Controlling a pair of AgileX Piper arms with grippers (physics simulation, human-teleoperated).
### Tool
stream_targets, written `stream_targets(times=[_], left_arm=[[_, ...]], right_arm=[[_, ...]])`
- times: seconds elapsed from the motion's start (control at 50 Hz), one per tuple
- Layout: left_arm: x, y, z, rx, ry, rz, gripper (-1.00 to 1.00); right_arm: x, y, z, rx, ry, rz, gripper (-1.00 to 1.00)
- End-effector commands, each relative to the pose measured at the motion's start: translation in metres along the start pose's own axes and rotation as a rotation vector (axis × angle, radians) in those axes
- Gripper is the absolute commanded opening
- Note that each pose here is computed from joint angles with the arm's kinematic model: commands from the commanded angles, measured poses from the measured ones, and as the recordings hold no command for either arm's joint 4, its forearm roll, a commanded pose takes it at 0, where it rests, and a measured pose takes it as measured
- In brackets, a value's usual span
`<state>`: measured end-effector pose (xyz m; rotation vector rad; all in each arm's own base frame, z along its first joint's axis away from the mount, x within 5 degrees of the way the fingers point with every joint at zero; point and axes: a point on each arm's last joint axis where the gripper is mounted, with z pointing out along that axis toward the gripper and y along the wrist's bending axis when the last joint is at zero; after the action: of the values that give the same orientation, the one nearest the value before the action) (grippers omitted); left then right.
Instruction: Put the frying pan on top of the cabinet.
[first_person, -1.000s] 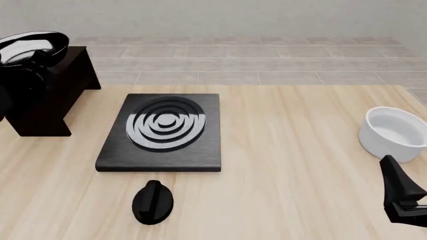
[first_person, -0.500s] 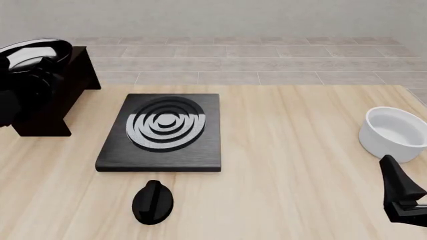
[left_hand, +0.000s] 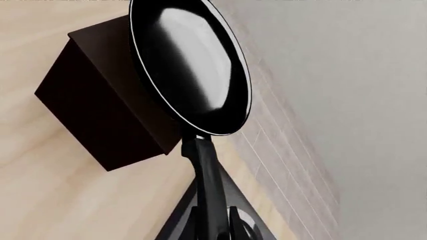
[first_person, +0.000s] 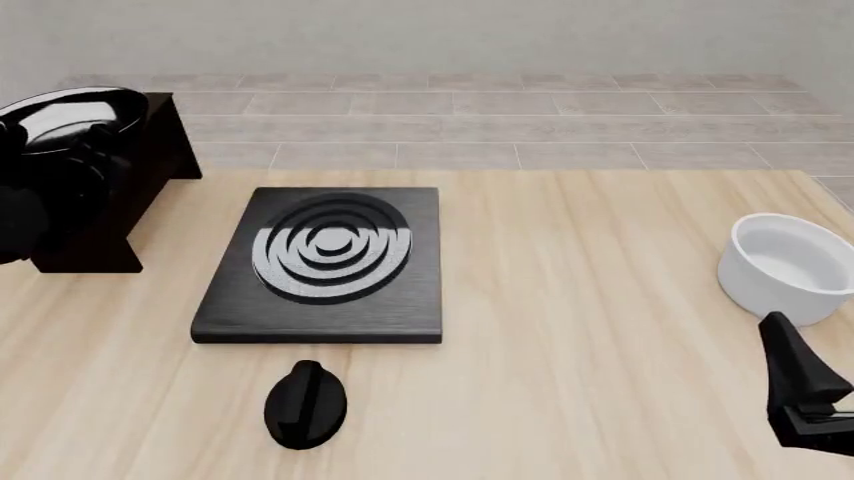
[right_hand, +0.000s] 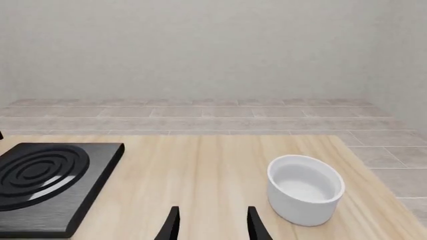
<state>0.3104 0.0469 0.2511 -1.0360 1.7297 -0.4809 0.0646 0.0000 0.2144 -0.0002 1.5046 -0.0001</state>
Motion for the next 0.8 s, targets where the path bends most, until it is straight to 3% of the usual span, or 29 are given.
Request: stream_targets(times=[0.02,0.54,0.56,0.8], left_arm=[[-0.0024,-0.0043,0.002,0.033,-0.007,0.126,-1.0],[0.0048,0.0017,0.0072,0.025,0.008,0.13,-1.0],[0.0059,0.001,0.0061,0.029,0.01,0.132,1.0],[0.0043,0.0027,0.0036,0.023,0.006,0.138,1.0]], right_arm=[[0.0,0.0001,0.0003,-0.001,0.001,-0.002,1.0],[-0.0002,0.0002,0.003,-0.003,0.005,-0.004,1.0],[-0.0002,0.0002,0.003,-0.003,0.005,-0.004,1.0],[-0.0001,0.0003,0.0027,-0.005,0.006,-0.006,1.0]])
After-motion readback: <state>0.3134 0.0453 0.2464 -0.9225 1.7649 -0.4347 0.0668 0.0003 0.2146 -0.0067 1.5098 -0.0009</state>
